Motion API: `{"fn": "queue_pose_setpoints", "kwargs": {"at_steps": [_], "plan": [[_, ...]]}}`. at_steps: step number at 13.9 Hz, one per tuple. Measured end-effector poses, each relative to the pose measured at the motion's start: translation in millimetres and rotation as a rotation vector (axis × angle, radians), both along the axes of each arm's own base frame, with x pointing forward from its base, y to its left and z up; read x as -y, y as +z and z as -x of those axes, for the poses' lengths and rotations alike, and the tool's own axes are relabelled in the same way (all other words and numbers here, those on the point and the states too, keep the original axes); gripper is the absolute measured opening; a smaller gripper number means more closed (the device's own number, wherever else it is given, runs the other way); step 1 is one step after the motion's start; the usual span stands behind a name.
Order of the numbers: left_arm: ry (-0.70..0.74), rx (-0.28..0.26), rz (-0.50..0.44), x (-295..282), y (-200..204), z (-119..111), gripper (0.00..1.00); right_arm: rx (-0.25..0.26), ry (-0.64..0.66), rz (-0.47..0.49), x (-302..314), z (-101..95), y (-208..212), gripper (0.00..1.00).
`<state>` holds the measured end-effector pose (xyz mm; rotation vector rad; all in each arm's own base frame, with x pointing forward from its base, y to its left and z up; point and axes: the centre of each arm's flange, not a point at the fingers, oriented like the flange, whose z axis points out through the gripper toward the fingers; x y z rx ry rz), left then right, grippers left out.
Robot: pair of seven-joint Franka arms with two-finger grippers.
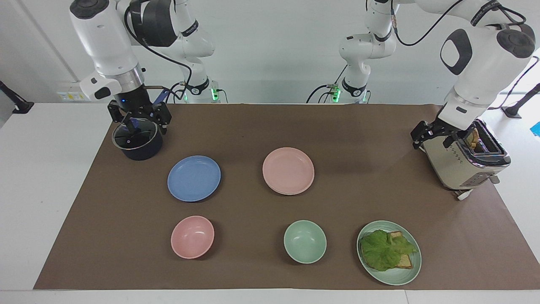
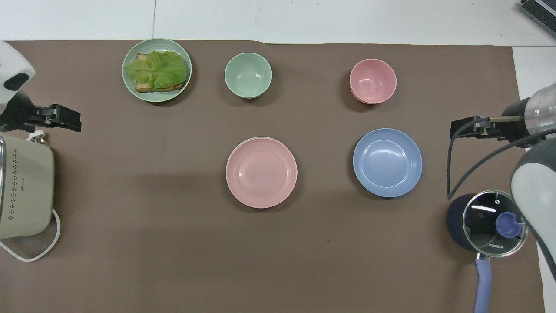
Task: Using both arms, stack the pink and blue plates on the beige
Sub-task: 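Reach the right gripper to the blue plate rim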
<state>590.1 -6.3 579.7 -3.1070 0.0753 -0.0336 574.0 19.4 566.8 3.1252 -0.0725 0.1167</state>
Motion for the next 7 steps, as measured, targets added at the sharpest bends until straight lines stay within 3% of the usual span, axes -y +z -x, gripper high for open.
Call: {"fn": "queue_pose_setpoints", "kwargs": {"at_steps": [3,7], "plan": [[0.007,0.016,-0.005,-16.4,23.7,13.6,1.00,-0.024,0.008,-0.003,-4.1,-9.8,-27.8,1.00],[0.006,0.016,-0.005,-15.4,26.6,15.8,1.00,-0.011,0.032,-0.009,-16.9,-21.2,-100.8,1.00]]}}
